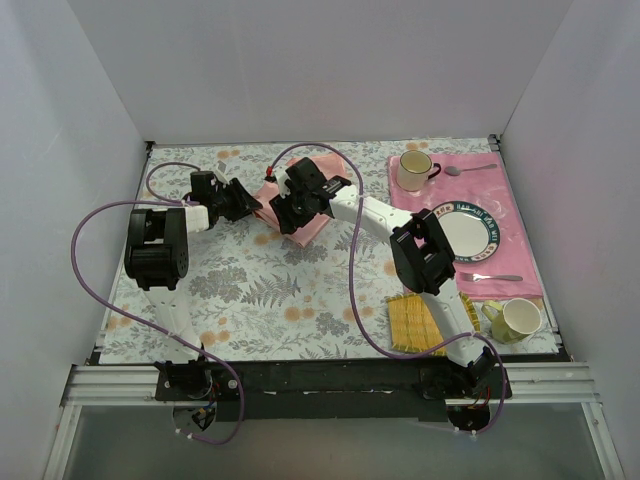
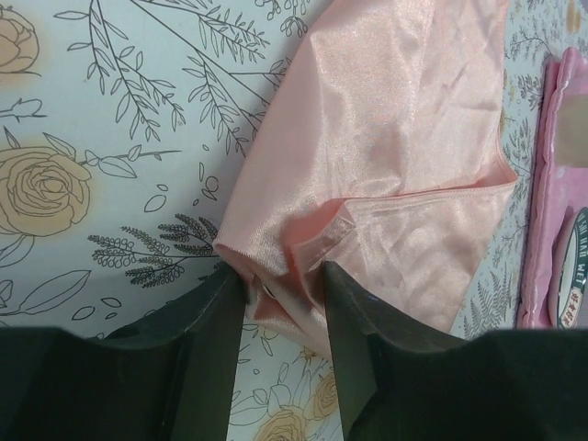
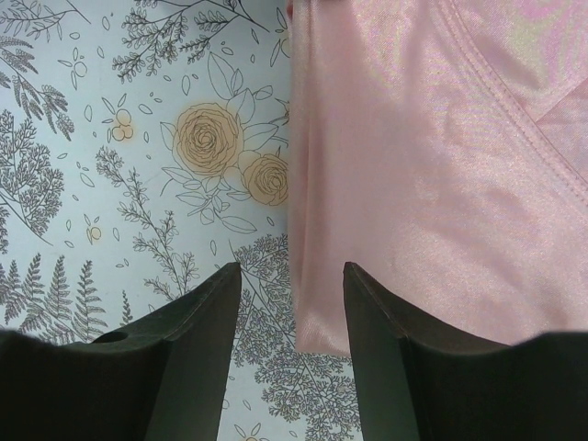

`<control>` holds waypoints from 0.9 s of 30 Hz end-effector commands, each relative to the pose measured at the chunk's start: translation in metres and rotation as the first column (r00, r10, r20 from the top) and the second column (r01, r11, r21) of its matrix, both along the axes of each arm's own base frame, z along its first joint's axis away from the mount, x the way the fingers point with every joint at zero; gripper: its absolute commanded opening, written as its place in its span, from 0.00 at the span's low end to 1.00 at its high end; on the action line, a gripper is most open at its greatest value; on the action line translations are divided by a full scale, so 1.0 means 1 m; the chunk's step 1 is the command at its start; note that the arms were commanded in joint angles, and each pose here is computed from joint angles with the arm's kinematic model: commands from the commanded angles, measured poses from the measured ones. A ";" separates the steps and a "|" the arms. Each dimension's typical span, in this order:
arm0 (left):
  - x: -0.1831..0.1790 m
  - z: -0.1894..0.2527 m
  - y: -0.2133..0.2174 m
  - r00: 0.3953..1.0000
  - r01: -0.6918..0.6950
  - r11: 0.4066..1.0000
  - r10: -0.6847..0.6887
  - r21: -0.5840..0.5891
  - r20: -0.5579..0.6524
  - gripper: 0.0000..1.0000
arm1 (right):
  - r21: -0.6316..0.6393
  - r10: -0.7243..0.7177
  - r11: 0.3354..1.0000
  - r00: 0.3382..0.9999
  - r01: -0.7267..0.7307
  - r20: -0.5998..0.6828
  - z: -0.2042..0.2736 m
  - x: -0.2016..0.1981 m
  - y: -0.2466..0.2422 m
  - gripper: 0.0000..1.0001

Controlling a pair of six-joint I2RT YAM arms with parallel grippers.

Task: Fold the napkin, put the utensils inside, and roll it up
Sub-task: Roll the napkin with the utensil

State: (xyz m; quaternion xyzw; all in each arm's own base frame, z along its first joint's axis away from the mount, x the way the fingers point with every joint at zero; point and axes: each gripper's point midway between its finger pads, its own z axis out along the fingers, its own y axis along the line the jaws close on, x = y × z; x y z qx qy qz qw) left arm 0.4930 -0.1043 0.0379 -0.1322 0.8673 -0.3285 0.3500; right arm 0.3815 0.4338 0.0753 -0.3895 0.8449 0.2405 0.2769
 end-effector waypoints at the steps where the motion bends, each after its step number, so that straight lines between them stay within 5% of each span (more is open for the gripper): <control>1: -0.007 -0.013 -0.001 0.999 -0.013 1.000 0.012 -0.024 -0.038 0.38 | 0.050 0.000 0.999 0.999 -0.001 0.035 0.019 0.009 0.009 0.57; 27: -0.001 -0.008 0.003 0.999 -0.020 1.000 0.021 0.005 -0.028 0.14 | 0.018 0.017 1.000 0.997 -0.018 0.073 0.020 0.013 0.005 0.61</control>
